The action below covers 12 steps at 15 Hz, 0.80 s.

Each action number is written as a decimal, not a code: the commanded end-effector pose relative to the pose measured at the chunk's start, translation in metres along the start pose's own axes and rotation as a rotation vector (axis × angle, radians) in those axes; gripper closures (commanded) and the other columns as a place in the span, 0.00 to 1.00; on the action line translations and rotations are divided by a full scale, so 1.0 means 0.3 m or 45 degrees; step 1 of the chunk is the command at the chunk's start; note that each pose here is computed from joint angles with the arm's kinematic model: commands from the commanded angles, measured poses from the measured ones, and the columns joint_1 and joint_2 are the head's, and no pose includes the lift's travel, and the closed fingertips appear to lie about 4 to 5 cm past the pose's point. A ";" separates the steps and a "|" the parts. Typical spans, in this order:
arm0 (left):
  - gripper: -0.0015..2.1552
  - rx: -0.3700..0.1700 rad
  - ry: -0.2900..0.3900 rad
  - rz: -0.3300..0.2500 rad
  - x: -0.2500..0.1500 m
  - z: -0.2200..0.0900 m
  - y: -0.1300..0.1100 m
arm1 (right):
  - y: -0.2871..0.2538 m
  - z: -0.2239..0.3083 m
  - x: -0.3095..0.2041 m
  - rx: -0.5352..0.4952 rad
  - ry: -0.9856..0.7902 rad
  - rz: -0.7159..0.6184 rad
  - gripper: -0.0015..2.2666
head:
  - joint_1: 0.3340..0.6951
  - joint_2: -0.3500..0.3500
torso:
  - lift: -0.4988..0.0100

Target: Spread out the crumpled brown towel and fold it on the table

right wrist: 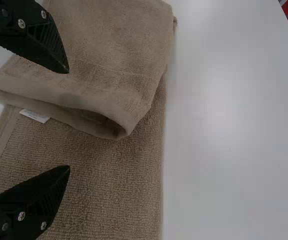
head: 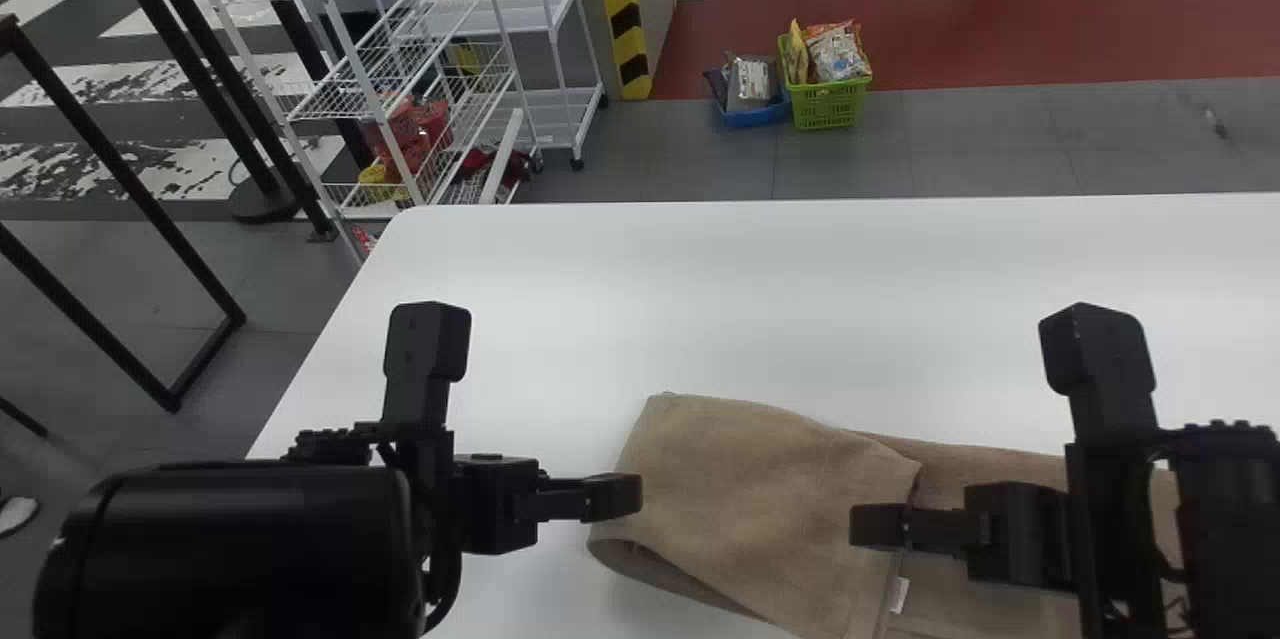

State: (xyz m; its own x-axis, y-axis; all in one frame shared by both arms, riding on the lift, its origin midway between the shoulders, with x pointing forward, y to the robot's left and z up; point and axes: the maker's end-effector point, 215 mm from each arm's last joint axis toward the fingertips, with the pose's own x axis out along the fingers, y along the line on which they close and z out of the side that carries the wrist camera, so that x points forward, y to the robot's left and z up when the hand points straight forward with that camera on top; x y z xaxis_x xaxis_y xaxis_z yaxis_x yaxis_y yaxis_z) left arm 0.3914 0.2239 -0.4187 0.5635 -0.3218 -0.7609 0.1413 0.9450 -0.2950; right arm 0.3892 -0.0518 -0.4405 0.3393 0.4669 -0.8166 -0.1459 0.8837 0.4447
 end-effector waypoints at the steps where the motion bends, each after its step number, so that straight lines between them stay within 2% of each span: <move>1: 0.04 -0.010 0.002 -0.010 0.003 -0.002 -0.008 | -0.005 -0.012 0.021 0.005 0.028 0.000 0.10 | 1.00 0.85 | 0.73; 3: 0.04 -0.012 0.006 -0.014 0.007 -0.004 -0.010 | 0.008 -0.019 0.030 0.000 0.040 0.013 0.21 | 1.00 0.86 | 0.73; 4: 0.04 -0.015 0.010 -0.013 0.011 -0.008 -0.006 | 0.020 -0.020 0.030 -0.006 0.041 0.025 0.33 | 1.00 0.86 | 0.73; 6: 0.04 -0.022 0.008 -0.008 0.007 -0.007 0.003 | 0.024 -0.019 0.024 -0.006 0.034 0.031 0.67 | 1.00 0.87 | 0.73; 7: 0.04 -0.023 0.007 -0.007 0.007 -0.007 0.005 | 0.025 -0.020 0.018 0.000 0.029 0.039 0.70 | 1.00 0.87 | 0.73; 12: 0.04 -0.021 0.004 -0.008 0.006 -0.003 0.003 | 0.027 -0.003 -0.029 0.008 -0.027 0.058 0.70 | 1.00 0.88 | 0.73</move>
State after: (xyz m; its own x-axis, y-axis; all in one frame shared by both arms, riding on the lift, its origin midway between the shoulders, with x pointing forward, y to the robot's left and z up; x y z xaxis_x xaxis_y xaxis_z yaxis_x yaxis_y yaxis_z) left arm 0.3921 0.2270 -0.4210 0.5612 -0.3230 -0.7621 0.1325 0.9439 -0.3025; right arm 0.3841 -0.0466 -0.4325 0.3470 0.5003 -0.7933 -0.1598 0.8650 0.4757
